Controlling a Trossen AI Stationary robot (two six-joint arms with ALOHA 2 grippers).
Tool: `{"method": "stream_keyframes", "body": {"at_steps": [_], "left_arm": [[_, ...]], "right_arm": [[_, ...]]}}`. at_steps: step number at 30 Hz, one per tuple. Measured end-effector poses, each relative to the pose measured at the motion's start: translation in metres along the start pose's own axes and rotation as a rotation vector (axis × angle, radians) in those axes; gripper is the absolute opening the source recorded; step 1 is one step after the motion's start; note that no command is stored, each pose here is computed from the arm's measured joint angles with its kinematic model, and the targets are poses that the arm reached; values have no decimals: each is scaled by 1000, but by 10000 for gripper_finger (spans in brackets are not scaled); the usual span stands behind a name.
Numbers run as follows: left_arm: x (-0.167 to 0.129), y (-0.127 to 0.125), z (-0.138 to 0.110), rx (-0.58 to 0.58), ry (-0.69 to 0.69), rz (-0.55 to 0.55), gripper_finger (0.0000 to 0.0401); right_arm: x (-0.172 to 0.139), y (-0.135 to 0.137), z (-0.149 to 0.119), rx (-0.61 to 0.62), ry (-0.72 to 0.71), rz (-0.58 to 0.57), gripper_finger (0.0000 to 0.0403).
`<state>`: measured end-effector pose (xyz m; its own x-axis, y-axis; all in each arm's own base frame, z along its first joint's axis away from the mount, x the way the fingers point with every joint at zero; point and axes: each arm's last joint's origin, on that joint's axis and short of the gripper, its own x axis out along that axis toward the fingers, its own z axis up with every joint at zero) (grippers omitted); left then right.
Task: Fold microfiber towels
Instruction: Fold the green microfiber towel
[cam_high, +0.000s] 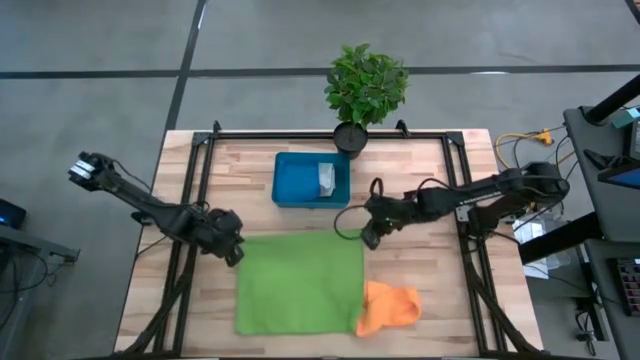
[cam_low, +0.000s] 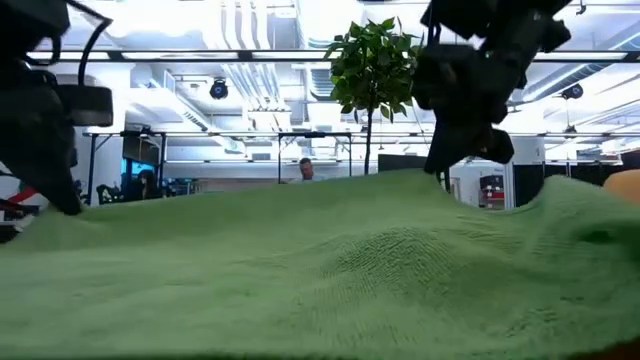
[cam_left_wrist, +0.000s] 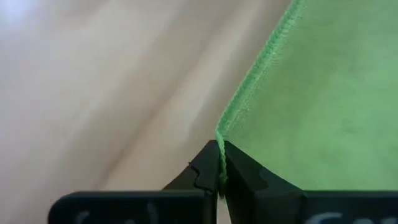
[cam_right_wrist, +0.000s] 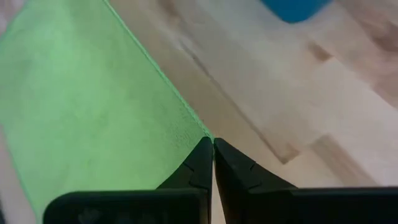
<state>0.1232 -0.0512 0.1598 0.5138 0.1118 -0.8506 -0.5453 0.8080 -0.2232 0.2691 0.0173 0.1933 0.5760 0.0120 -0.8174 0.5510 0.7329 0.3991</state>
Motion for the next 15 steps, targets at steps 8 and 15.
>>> {"method": "stream_keyframes", "body": {"at_steps": [8,15], "left_arm": [[16,9,2,3,-90,193,0],[21,11,4,21,-131,274,1]], "right_arm": [[4,-19,7,28,-33,-72,9],[3,-23,11,45,-69,-110,9]]}}
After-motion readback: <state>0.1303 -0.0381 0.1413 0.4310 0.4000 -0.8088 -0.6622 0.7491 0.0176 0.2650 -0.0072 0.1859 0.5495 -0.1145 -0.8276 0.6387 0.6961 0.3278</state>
